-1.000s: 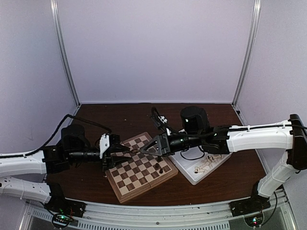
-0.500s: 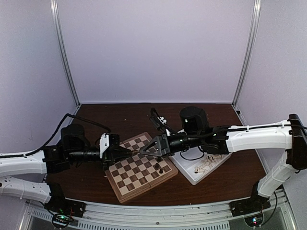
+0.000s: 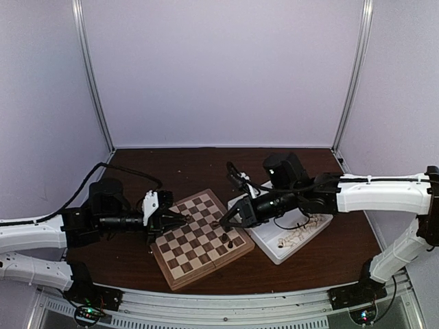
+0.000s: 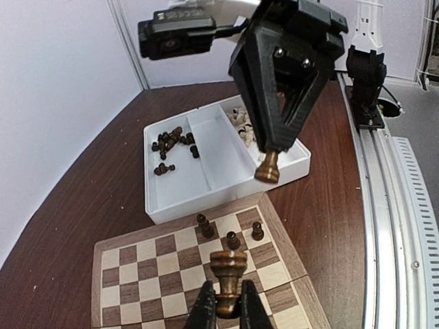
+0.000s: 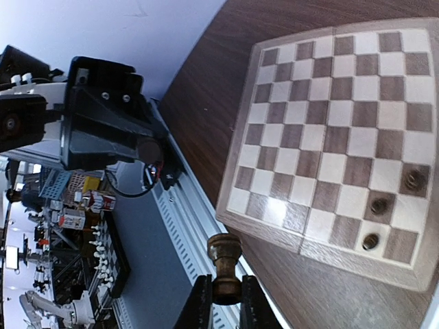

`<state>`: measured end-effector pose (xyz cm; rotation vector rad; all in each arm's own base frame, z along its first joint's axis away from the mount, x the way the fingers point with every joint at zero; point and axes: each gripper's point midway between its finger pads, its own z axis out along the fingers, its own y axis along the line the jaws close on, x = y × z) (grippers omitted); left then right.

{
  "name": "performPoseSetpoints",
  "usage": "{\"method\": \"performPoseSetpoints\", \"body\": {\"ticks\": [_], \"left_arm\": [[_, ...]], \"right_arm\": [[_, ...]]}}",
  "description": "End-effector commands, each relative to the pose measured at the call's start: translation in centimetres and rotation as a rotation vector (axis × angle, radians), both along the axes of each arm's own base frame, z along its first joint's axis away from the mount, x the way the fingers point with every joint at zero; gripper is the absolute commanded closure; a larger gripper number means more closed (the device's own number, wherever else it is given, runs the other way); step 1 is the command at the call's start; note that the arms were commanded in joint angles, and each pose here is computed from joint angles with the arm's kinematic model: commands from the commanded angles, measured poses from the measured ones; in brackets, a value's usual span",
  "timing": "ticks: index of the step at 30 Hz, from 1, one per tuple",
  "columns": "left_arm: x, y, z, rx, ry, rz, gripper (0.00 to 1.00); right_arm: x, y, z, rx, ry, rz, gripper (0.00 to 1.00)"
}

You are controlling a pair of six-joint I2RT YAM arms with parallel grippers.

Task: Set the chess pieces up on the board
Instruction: Pick up the chess piece from the chessboard, then place the chess piece on the chessboard.

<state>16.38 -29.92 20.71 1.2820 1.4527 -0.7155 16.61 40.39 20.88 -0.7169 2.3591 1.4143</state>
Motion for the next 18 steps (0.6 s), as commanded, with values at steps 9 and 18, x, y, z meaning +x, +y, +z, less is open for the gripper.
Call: {"method": "performPoseSetpoints", "body": {"ticks": [9, 18], "left_arm": [[1.2, 2.1, -0.1, -0.021, 0.064, 0.152, 1.0], [1.4, 3.2, -1.0, 0.041, 0.081, 0.202, 1.0]], "right_arm": [[0.7, -8.5, -4.9, -0.611, -0.056, -0.008, 0.99], [2.3, -7.9, -7.1, -0.777, -0.06, 0.051, 1.0]]}}
